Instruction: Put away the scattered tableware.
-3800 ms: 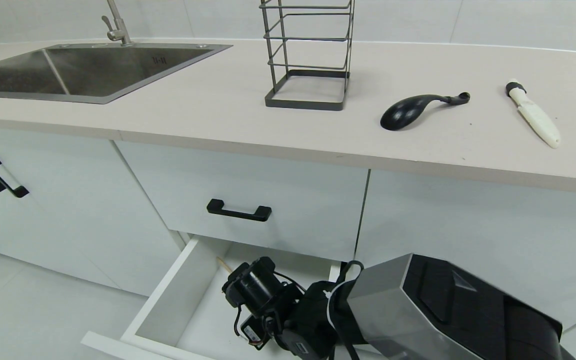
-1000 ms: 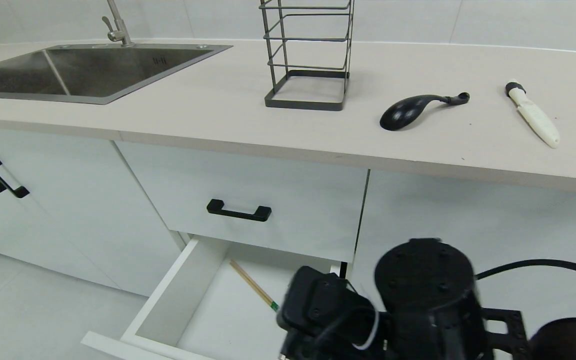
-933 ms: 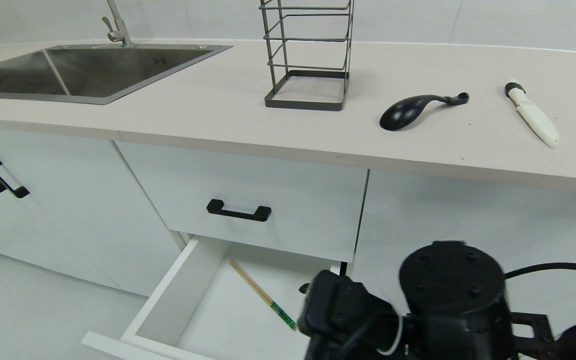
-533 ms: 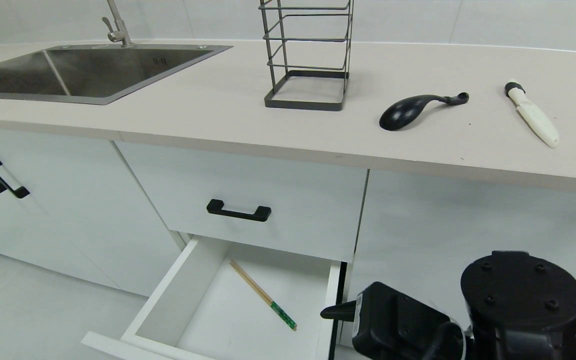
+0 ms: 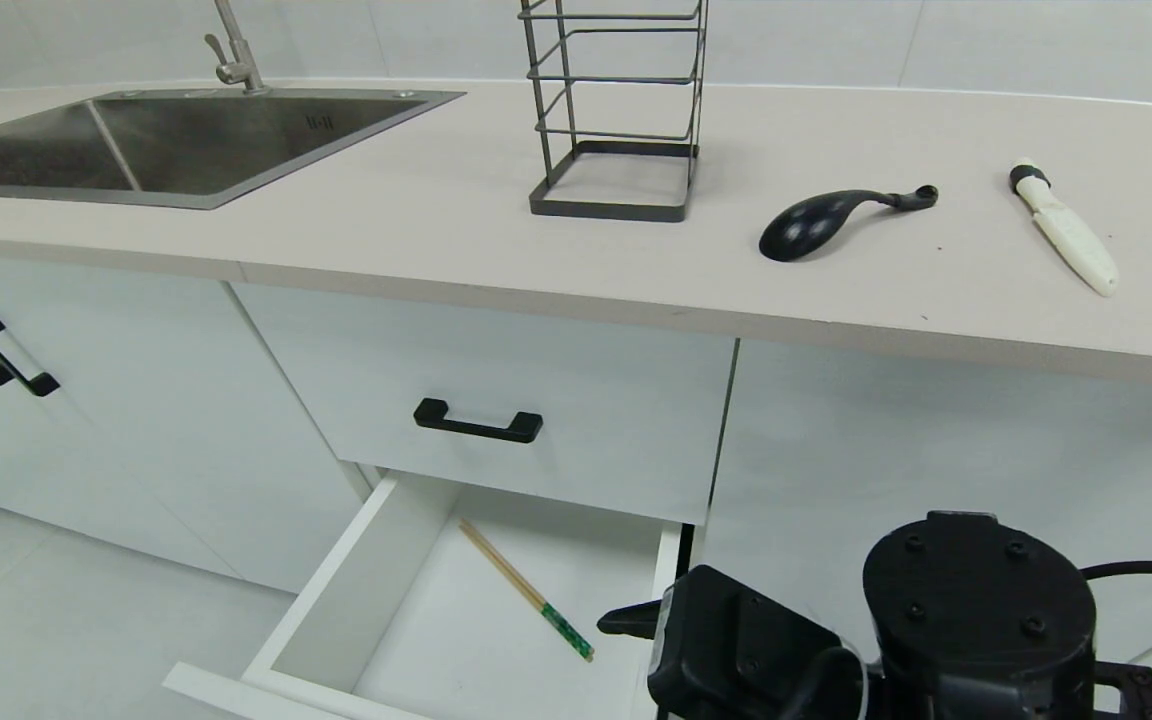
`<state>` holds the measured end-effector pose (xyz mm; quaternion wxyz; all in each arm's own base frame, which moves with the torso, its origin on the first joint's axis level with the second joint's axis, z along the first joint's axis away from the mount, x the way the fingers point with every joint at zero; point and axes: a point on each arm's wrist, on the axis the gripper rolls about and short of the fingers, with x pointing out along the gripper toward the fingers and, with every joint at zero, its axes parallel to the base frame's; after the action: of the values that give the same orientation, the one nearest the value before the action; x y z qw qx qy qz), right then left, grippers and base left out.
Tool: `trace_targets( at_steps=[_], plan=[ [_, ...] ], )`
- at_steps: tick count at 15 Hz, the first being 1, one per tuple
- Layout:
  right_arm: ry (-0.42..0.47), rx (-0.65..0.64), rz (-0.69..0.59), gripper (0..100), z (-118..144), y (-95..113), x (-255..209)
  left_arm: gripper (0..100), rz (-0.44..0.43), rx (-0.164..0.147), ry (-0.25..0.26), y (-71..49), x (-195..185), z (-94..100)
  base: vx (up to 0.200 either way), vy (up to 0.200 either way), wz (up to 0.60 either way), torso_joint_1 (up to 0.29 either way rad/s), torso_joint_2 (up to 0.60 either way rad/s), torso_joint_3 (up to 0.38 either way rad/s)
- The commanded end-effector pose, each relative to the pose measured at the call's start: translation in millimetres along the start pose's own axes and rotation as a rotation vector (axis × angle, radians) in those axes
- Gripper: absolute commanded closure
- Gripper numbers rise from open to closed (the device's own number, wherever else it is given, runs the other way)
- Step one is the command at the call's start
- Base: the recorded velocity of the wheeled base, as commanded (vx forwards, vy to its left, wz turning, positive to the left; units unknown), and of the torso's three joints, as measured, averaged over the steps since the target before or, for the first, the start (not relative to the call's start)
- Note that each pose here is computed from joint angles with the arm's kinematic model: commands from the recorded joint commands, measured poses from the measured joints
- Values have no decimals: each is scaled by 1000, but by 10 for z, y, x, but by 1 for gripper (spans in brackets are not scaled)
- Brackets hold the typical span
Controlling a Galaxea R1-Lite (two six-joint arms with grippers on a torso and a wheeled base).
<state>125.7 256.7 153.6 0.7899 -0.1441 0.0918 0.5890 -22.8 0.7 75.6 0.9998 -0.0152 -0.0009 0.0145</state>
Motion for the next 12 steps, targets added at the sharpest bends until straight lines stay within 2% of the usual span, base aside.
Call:
trace_targets(
  at_steps=[1,9,12],
  plan=[
    [7,-8,0,0,-7,-13,80,0,0,0,0,0,0,0,0,0,0,0,0,0],
    [4,-16,2,0,16,-9,83,0,0,0,0,0,0,0,0,0,0,0,0,0],
    [-7,-33,3,0,34,12,74,0,0,0,0,0,0,0,0,0,0,185,-115,-49]
  ],
)
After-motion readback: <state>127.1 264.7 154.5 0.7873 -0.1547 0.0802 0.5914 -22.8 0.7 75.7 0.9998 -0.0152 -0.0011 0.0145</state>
